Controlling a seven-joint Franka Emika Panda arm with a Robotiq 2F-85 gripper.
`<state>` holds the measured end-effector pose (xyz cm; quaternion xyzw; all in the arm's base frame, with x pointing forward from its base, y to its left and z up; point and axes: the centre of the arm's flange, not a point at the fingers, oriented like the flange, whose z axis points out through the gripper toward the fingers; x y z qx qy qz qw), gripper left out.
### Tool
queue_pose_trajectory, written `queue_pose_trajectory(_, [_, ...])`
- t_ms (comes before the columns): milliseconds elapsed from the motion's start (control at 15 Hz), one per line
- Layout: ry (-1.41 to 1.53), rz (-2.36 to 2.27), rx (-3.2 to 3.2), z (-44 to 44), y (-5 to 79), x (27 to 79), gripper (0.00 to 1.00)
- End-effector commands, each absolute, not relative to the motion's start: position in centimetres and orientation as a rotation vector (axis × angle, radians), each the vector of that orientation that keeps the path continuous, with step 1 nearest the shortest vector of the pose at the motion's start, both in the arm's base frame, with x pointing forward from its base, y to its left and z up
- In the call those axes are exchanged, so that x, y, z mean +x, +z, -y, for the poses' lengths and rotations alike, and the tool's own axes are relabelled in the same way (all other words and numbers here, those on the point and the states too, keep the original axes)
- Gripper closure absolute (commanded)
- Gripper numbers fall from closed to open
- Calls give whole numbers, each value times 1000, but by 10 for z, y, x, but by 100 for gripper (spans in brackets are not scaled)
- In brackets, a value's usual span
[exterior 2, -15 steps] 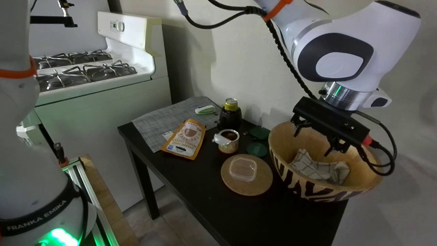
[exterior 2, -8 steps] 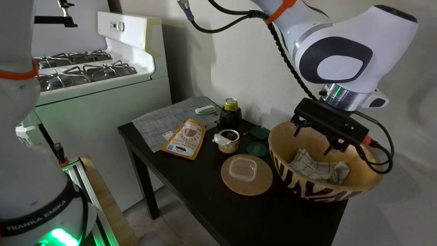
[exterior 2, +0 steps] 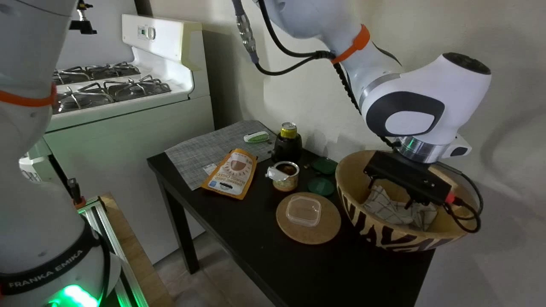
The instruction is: Take the kitchen towel out of the wooden bowl and place it to the left
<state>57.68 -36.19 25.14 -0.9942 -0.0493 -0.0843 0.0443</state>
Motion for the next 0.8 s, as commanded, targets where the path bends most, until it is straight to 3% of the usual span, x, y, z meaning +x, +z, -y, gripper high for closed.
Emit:
queue_pose_trajectory(0, [-275,182,-3076,375,222,587,0])
queue_pose_trajectory(733, [-247,425,-3120,343,210,586,0])
